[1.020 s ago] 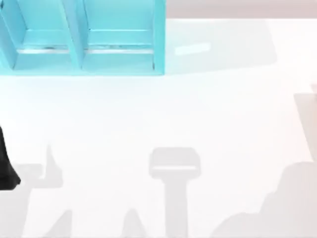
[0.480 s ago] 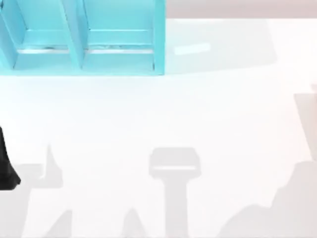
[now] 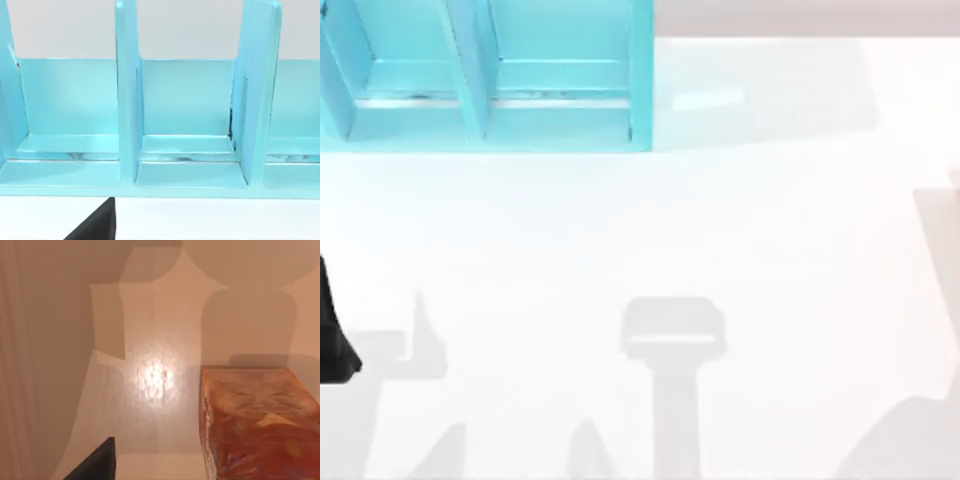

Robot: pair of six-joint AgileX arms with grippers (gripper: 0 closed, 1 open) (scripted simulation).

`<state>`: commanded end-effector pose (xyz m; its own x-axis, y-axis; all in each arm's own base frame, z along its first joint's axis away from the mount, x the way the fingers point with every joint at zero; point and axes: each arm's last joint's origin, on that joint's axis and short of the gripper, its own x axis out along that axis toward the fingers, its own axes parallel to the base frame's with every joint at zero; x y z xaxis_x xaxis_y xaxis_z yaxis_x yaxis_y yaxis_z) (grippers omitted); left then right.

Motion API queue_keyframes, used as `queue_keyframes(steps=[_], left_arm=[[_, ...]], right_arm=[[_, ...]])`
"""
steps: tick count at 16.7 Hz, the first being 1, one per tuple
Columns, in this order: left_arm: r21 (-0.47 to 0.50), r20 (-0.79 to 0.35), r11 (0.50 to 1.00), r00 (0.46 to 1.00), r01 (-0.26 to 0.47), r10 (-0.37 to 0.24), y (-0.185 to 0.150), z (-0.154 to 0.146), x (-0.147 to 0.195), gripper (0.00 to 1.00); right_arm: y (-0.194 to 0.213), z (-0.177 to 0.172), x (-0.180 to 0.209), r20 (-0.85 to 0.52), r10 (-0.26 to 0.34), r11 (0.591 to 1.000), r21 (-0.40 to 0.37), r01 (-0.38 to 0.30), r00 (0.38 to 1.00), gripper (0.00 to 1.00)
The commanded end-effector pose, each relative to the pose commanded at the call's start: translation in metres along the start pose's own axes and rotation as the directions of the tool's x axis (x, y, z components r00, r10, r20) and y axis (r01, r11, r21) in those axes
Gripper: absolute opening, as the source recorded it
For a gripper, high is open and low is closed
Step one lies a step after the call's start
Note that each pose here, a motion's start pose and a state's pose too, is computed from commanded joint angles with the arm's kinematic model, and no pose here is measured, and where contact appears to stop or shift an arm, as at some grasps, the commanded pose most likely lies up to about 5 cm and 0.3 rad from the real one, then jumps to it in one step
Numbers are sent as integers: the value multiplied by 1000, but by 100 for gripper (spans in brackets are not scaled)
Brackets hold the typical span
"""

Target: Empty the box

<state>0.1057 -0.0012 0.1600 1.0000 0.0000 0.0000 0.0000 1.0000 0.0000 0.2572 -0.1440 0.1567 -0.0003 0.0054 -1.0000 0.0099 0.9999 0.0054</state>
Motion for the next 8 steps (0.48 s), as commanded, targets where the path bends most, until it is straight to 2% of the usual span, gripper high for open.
queue_keyframes(steps=[3, 8], left_arm=[[0, 0, 1000, 1000, 0, 0, 0, 0, 0, 100], [0, 0, 1000, 1000, 0, 0, 0, 0, 0, 100]], right_arm=[[1, 0, 22, 0, 0, 1000, 0, 0, 1000, 100], [1, 0, 25, 0, 0, 1000, 0, 0, 1000, 100]])
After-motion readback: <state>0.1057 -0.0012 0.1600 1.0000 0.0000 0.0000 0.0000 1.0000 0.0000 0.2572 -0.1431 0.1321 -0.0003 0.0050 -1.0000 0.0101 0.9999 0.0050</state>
